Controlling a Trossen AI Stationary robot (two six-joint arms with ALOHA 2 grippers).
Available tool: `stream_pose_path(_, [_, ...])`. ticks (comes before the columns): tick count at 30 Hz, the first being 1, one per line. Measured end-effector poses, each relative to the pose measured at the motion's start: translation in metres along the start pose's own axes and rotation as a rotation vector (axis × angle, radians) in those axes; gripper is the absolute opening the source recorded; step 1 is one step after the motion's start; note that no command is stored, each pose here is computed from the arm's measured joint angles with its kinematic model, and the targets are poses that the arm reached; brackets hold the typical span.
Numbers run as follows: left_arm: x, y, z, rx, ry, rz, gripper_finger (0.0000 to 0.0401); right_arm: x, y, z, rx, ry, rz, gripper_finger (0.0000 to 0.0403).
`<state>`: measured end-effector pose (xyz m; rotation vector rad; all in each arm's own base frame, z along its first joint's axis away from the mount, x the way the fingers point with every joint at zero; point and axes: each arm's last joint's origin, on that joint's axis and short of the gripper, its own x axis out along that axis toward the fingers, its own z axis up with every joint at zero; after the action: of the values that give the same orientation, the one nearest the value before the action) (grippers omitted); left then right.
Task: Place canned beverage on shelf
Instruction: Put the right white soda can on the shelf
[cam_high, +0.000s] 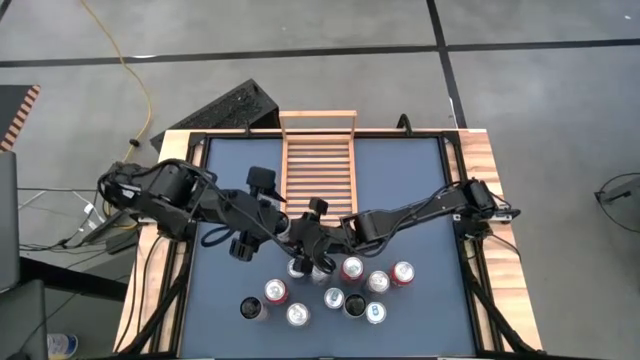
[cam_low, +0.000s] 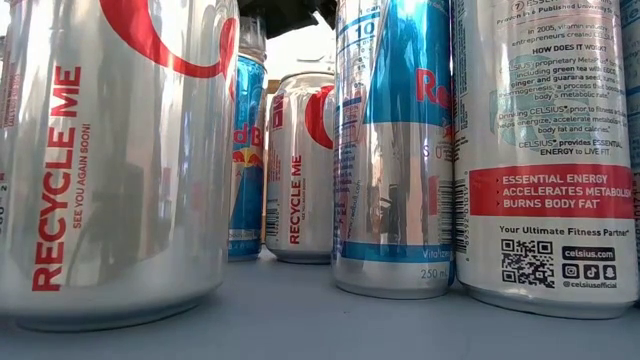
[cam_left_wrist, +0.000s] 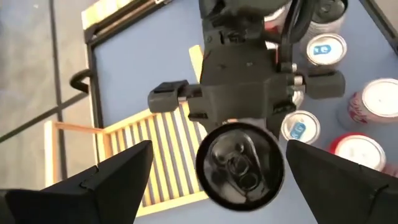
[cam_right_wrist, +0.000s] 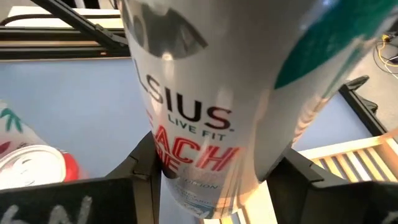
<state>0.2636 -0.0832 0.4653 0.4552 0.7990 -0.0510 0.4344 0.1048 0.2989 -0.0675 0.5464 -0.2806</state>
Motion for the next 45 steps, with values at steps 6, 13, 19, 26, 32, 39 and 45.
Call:
stream_pose_path(6, [0.004,-0.005,-0.002,-0.004,0.033,-0.093,0.0358,0.000,0.000,0.000,0.008,-0.002,-0.001,0.0189])
stream_pose_path(13, [0.004,-0.003,-0.002,-0.005,0.038,-0.022,0.0358,0.000,0.000,0.000,0.010,-0.002,-0.001,0.0189])
stream_pose_path(19, [0.005,-0.004,-0.002,-0.002,0.036,-0.083,0.0358,0.000,0.000,0.000,0.012,-0.001,0.010,0.0189])
stream_pose_path(26, [0.009,0.005,-0.004,-0.035,0.046,-0.077,0.0358,0.000,0.000,0.001,0.011,-0.004,0.011,0.0189])
stream_pose_path(32, [0.012,0.012,-0.006,-0.084,0.054,-0.089,0.0358,0.000,0.000,0.001,0.012,-0.006,0.011,0.0189])
stream_pose_path(39, [0.012,0.013,-0.006,-0.120,0.054,-0.101,0.0358,0.000,-0.001,0.001,0.034,-0.014,-0.027,0.0189])
stream_pose_path(45, [0.012,0.013,-0.006,-0.148,0.058,-0.088,0.0358,-0.001,-0.001,0.002,0.048,-0.037,-0.102,0.0189])
